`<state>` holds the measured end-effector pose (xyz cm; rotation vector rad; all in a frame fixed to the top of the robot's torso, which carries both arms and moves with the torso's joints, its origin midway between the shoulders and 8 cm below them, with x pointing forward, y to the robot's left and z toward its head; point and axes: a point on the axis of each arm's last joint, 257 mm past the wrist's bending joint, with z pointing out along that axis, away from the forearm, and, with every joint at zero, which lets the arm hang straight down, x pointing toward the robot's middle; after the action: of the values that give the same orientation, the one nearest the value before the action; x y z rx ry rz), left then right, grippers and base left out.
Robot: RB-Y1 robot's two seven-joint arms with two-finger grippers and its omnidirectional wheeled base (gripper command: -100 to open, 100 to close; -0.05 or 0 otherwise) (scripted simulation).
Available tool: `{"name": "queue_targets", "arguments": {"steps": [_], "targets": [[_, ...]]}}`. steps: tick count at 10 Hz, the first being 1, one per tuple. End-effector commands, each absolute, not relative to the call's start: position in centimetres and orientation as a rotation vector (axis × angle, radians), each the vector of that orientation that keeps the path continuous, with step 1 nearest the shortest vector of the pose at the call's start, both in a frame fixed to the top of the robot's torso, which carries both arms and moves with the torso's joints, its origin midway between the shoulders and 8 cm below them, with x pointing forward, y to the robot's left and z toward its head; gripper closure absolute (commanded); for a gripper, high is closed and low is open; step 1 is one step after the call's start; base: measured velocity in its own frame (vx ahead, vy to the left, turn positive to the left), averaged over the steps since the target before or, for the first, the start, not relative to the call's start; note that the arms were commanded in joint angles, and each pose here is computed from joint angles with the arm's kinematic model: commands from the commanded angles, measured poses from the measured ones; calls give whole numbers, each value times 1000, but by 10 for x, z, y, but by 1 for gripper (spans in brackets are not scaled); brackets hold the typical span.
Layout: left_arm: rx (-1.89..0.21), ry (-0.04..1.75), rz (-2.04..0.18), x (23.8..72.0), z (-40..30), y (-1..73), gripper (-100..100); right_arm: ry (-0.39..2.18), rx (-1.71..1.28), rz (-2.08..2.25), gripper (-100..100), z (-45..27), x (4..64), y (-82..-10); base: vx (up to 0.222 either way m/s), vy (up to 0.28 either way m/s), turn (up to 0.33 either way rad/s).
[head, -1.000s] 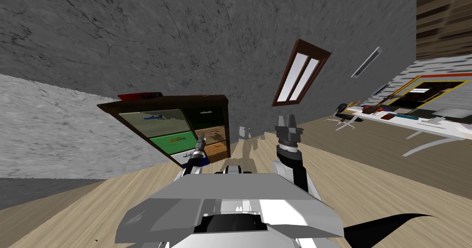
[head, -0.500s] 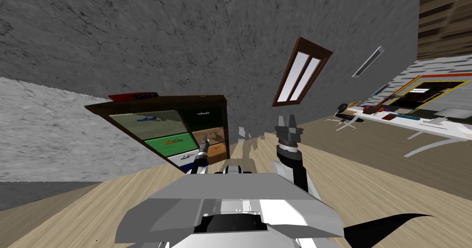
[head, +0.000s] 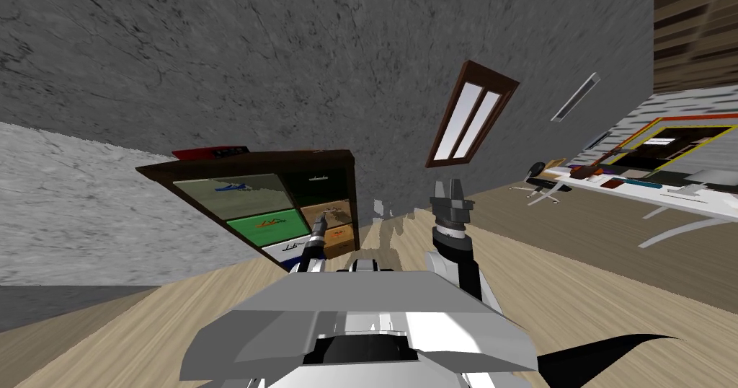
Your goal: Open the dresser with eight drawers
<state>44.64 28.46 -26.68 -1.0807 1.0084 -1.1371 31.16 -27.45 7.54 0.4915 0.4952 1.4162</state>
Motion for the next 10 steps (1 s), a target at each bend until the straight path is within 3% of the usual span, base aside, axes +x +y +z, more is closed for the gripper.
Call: {"name": "queue_targets", "arguments": {"steps": [1, 4, 5, 10], "targets": [[-1090, 1016, -1130, 446, -267, 280, 100, 495, 491, 1416, 0, 75, 312, -275, -181, -39, -10], [-1095, 1019, -1127, 446, -267, 278, 100, 495, 492, 1416, 0, 75, 312, -275, -147, -26, -8], [-1070, 1044, -1110, 445, -267, 285, -100, 495, 492, 1416, 0, 75, 312, -275, -18, -5, -2], [-994, 1123, -1055, 445, -268, 311, -100, 495, 492, 1416, 0, 75, 312, -275, 14, 5, 0]]}}
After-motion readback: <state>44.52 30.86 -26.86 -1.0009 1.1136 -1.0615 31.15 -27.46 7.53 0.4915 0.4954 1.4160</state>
